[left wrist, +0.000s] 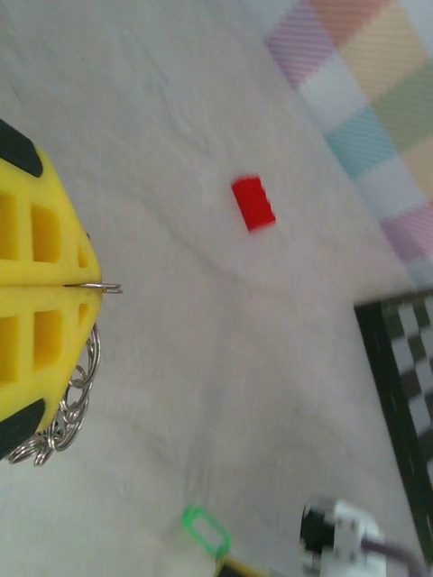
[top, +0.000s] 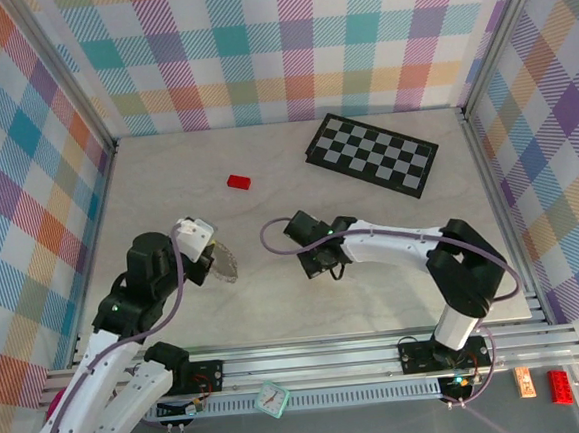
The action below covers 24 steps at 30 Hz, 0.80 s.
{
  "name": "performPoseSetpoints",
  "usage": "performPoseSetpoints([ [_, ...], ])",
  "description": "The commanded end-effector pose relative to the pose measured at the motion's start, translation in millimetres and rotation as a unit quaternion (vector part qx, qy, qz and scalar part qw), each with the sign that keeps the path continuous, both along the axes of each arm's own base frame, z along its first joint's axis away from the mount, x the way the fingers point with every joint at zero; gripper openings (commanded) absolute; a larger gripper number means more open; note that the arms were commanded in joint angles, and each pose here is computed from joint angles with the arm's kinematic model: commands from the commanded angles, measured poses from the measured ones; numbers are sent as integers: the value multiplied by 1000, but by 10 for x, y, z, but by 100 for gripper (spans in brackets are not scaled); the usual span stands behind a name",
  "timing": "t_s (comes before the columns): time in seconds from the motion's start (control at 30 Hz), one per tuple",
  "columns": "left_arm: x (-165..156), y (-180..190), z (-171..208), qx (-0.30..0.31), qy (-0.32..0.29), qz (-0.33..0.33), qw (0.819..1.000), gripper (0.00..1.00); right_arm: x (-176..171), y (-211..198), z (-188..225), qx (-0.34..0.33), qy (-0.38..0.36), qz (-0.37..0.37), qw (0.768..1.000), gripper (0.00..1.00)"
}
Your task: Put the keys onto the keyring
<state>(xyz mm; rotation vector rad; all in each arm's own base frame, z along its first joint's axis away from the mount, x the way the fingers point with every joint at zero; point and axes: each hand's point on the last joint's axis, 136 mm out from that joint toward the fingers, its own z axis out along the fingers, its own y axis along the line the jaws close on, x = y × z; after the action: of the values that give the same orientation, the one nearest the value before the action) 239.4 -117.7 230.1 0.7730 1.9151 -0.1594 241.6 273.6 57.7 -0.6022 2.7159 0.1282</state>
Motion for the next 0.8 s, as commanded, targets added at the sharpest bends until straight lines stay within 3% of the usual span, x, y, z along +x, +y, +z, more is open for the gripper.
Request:
performPoseSetpoints([
  [0.0,-134,-406,206,-46,-4,-116,992,0,-103,63,-23,61,40,-5,997,0],
  [0.2,-319,-735,83,-29,10,-215,976,0,-311,158,82,154,67,46,985,0],
  [0.5,-377,-921,95,-31,4,-267,963,0,-407,224,495,218,-19,162,962,0],
  [0.77,-535,-1064,109,-60,29,-324,944,0,-583,324,1074,321,-171,288,886,0],
])
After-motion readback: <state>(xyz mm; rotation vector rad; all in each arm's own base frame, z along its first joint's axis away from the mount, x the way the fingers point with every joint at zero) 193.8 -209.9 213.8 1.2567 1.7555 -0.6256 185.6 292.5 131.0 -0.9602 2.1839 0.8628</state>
